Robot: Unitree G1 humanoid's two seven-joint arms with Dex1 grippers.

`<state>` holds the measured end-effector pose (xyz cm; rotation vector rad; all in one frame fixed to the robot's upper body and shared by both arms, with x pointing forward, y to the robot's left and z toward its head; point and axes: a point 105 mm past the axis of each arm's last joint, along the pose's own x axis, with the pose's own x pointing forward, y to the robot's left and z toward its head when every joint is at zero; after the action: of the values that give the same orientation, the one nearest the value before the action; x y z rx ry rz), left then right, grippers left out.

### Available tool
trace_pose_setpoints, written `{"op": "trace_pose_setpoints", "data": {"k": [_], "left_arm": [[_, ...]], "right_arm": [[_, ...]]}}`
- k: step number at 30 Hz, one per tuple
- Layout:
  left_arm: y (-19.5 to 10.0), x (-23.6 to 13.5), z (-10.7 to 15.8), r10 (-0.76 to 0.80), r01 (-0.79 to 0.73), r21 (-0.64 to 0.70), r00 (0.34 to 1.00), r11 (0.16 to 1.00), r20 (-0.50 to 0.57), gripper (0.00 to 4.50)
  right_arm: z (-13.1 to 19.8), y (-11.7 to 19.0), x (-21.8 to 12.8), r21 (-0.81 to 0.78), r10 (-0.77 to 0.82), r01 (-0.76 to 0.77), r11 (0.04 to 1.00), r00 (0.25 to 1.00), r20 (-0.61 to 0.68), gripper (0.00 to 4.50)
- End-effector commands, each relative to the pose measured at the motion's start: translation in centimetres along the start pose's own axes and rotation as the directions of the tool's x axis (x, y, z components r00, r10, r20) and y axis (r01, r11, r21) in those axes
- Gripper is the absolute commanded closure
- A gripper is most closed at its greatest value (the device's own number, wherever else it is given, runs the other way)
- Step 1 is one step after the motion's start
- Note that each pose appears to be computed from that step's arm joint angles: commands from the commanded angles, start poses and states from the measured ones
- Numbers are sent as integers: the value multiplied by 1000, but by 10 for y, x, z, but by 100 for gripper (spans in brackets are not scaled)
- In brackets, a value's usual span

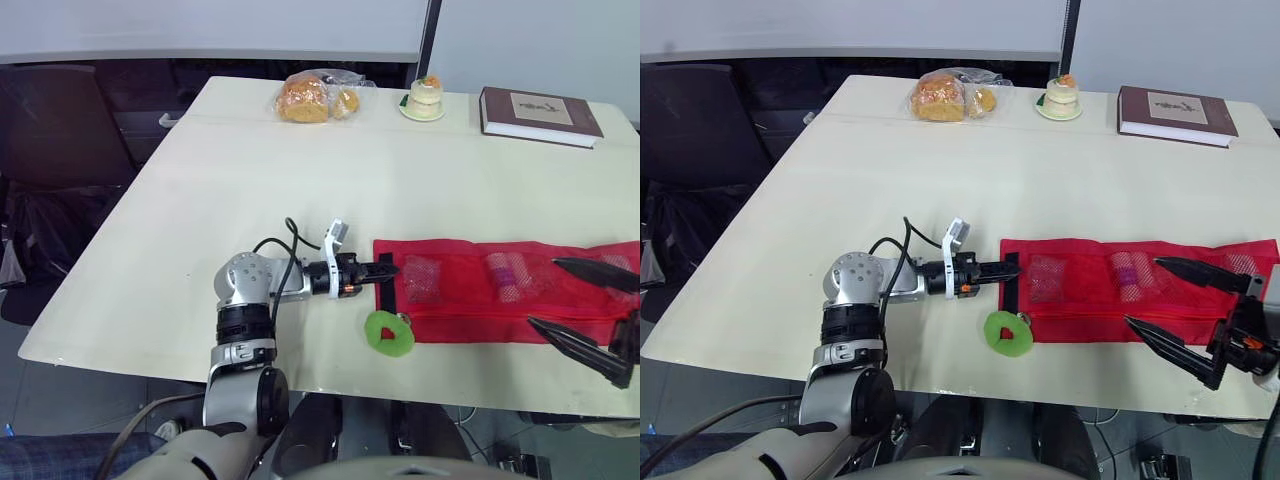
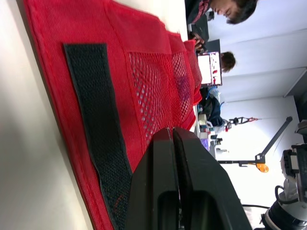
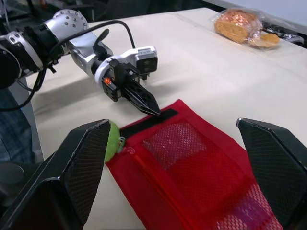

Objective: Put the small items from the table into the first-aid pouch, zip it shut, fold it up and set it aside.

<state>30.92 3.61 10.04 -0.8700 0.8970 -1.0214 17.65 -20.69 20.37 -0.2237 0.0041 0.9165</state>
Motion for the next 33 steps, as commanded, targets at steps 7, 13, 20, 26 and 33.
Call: {"op": "trace_pose_setpoints", "data": {"k": [7,13,20,26,33], "left_arm": [[-1,-31,3,130,-133,229,991,964,28,439],[0,-35,-13,271,-254,330,963,909,-5,225],[9,-13,-20,372,-350,324,928,879,-7,10],[6,9,-28,269,-252,192,961,949,-71,10],[-3,23,-27,126,-119,55,983,991,-136,33]], "right_arm": [[2,0,4,-31,9,-8,999,1000,18,0],[-1,0,7,-32,17,-16,999,1000,24,0],[-3,1,12,-34,32,-31,999,999,30,0],[-3,2,10,-43,25,-24,999,999,23,0],[-2,2,9,-49,12,-11,999,1000,18,0]]}}
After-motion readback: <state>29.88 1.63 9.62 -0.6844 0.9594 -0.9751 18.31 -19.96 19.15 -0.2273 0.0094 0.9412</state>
